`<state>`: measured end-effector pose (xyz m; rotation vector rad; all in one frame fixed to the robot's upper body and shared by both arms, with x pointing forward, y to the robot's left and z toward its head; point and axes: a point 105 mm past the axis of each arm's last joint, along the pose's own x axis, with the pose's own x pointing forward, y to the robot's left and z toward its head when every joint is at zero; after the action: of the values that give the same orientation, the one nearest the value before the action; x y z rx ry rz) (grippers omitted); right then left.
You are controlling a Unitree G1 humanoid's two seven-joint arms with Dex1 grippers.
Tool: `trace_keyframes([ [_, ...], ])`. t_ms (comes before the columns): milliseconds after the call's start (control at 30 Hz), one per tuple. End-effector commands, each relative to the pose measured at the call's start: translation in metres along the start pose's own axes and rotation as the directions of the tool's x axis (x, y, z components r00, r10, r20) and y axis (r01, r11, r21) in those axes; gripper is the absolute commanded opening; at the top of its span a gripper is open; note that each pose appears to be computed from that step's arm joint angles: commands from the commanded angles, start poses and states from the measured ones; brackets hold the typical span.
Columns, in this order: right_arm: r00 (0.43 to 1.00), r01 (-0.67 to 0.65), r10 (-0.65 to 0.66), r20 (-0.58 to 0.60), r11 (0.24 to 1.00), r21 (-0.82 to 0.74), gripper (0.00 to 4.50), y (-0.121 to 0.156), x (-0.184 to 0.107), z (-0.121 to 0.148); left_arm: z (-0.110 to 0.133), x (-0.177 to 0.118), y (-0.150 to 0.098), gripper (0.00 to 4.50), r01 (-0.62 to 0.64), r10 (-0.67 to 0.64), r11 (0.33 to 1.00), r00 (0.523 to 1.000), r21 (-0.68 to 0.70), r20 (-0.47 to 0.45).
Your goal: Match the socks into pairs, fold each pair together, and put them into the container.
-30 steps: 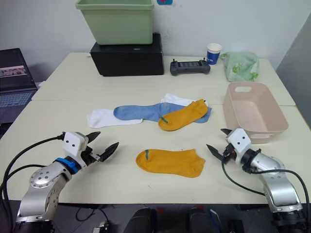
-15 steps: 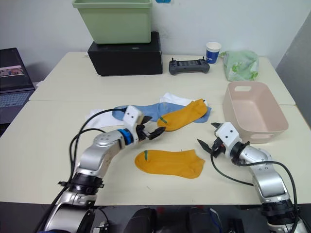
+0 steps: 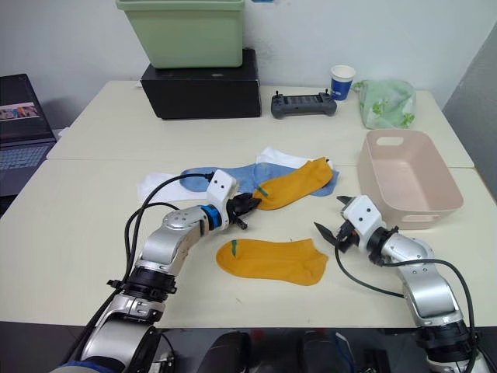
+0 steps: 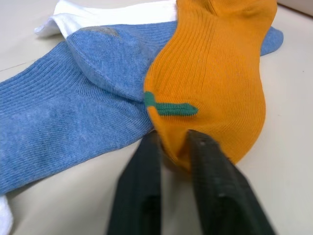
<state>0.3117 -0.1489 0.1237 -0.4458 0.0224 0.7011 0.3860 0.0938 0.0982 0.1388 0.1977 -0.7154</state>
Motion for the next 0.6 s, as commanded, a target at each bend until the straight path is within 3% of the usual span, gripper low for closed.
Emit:
trace_keyframes([
  [33, 0.999, -0.007, 0.008, 0.038, 0.999, -0.033, 4.5, -0.004, 0.003, 0.011, 0.015, -0.002, 0.003, 0.03, -0.013, 0.012, 1.0, 0.998, 0.007, 0.059],
  [300, 0.997, -0.038, 0.039, 0.068, 0.999, -0.015, 4.5, -0.005, 0.015, 0.015, 0.016, -0.033, 0.002, 0.03, 0.037, -0.031, 0.995, 0.997, -0.097, 0.071],
  [600, 0.993, -0.074, 0.069, 0.099, 0.996, 0.04, 4.5, 0.001, 0.024, 0.022, 0.003, -0.108, 0.008, 0.03, 0.065, -0.07, 0.984, 0.997, -0.168, -0.021],
])
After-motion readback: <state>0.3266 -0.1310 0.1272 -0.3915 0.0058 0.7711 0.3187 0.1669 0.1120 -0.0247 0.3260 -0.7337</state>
